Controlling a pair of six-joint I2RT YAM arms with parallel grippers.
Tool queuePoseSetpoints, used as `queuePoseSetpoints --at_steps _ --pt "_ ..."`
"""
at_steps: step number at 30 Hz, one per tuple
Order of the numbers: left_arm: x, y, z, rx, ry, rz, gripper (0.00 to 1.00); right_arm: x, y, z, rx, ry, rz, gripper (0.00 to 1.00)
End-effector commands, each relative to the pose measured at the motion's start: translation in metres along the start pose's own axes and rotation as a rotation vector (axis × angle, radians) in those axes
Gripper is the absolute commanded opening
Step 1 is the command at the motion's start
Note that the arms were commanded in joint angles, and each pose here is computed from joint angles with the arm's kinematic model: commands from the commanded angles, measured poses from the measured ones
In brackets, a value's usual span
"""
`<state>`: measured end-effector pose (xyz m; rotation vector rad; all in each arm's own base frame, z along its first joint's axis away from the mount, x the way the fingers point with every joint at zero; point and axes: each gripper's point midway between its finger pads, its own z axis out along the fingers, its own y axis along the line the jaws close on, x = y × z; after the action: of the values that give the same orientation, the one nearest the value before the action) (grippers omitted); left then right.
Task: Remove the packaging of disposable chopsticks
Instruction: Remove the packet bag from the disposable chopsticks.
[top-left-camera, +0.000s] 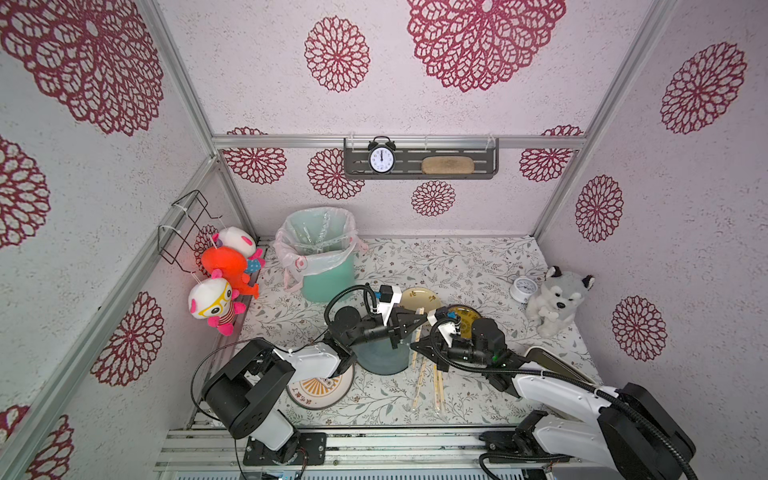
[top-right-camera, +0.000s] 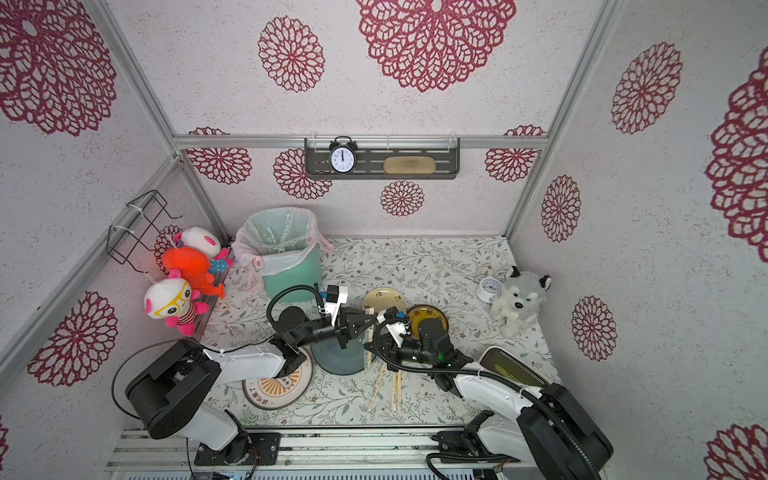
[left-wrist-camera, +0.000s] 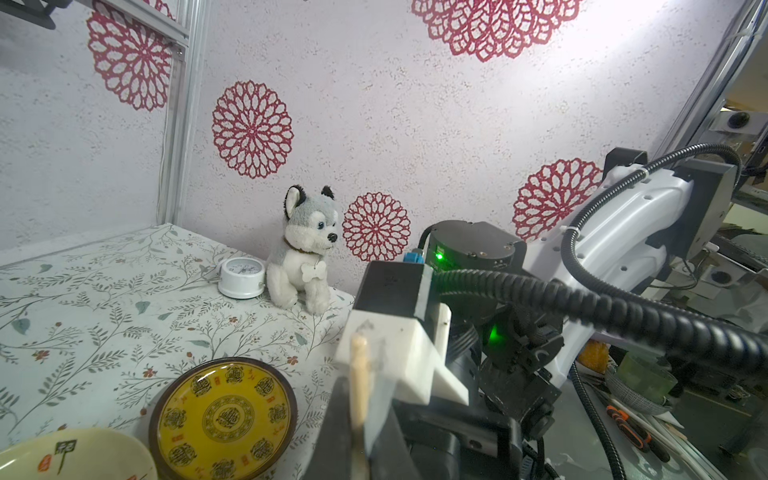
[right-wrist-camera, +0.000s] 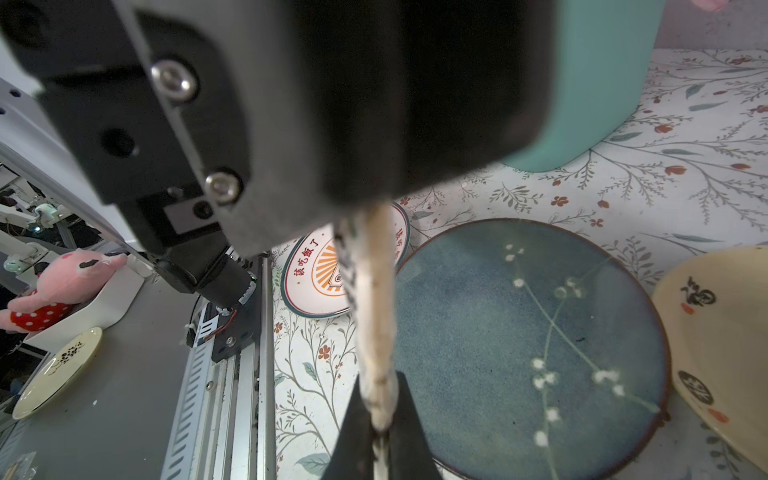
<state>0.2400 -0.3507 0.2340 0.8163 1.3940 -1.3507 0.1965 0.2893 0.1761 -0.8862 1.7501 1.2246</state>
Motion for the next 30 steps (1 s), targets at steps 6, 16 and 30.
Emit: queuePoseSetpoints --at_steps 6,16,30 --pt "0.125 -0.005 -0.030 -0.029 0.406 -0.178 0.02 -0.155 0.072 -0.049 -0.090 -0.449 -0.375 0.00" --pt "0.149 -0.009 -0.038 -0.037 0.437 -0.204 0.06 -0.181 0.083 -0.067 -0.055 -0.527 -0.417 0.00" --pt "0.028 0.009 -0.029 -0.112 0.253 -0.037 0.00 -0.131 0.057 -0.039 -0.071 -0.401 -0.262 0.13"
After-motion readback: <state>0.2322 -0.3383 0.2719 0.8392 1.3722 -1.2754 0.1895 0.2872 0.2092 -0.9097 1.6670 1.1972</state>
